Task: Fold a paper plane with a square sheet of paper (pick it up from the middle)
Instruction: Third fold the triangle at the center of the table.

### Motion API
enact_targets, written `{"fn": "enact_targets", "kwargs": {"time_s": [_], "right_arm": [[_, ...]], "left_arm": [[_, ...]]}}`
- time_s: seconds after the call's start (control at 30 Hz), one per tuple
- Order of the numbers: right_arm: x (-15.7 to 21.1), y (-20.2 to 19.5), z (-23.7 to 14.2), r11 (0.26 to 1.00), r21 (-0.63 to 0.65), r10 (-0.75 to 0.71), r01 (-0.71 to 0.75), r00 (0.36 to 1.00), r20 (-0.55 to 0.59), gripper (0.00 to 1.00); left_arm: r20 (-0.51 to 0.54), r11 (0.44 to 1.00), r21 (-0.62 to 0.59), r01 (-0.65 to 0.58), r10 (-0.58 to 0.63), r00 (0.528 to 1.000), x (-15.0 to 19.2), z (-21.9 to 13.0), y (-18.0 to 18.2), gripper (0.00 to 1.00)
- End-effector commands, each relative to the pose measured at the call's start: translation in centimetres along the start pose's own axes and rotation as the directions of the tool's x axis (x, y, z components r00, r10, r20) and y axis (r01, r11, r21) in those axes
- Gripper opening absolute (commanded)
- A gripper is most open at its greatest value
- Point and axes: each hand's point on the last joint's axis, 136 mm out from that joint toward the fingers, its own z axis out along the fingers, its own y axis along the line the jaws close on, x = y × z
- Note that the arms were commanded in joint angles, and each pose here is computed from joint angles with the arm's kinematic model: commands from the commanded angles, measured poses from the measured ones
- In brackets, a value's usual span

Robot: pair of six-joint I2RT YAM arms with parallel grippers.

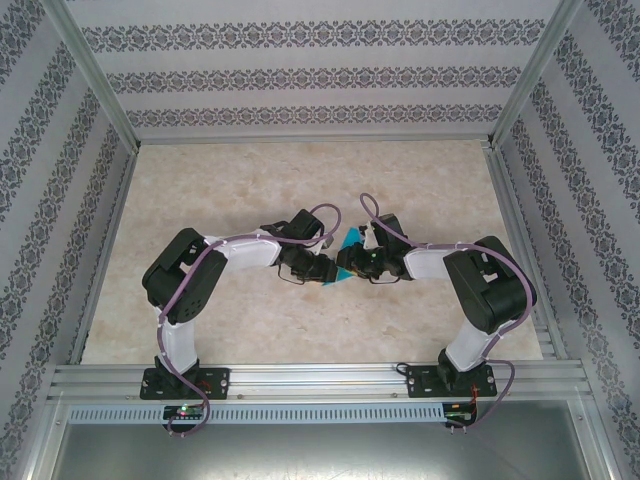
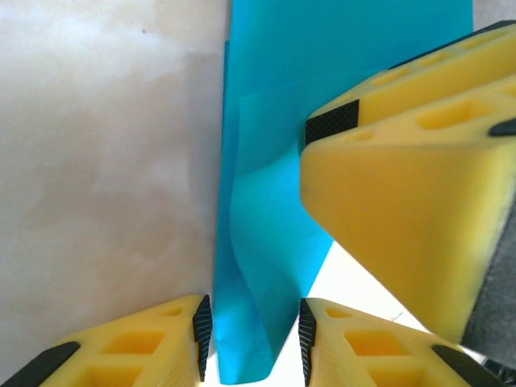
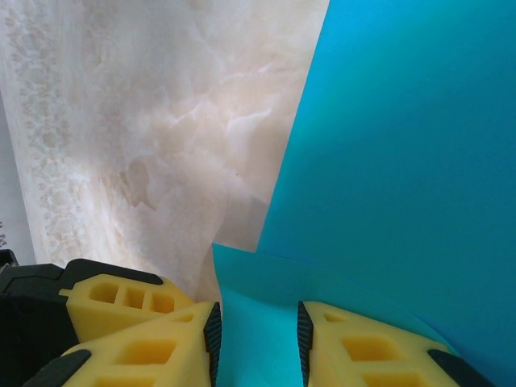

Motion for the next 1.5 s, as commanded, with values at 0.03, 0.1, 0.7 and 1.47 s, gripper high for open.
{"fn": "enact_targets", "kwargs": {"time_s": [0.03,0.1,0.7,1.47], "right_arm": [[0.1,-0.7,-0.2,1.0,0.018,0.001,-0.001,1.0,-0.009,0.33],[0.1,-0.7,-0.2,1.0,0.018,0.001,-0.001,1.0,-0.009,0.33],[0.1,-0.6,-0.2,1.0,0.006,0.003,-0.003,1.0,-0.016,0.32],[0.1,-0.6,-0.2,1.0,-0.017,0.022,-0.023,0.999,-0.023,0.31]], "left_arm": [[-0.047,0.997,-0.052,-0.048,0.046,0.998,0.7,0.1,0.7,0.35],[-0.047,0.998,-0.05,-0.048,0.046,0.998,0.6,0.2,0.6,0.34],[-0.039,0.995,0.009,-0.102,0.102,0.994,0.2,0.0,-0.8,0.34],[-0.002,0.978,-0.018,-0.209,0.209,0.978,-0.3,-0.8,-1.6,0.38]]}}
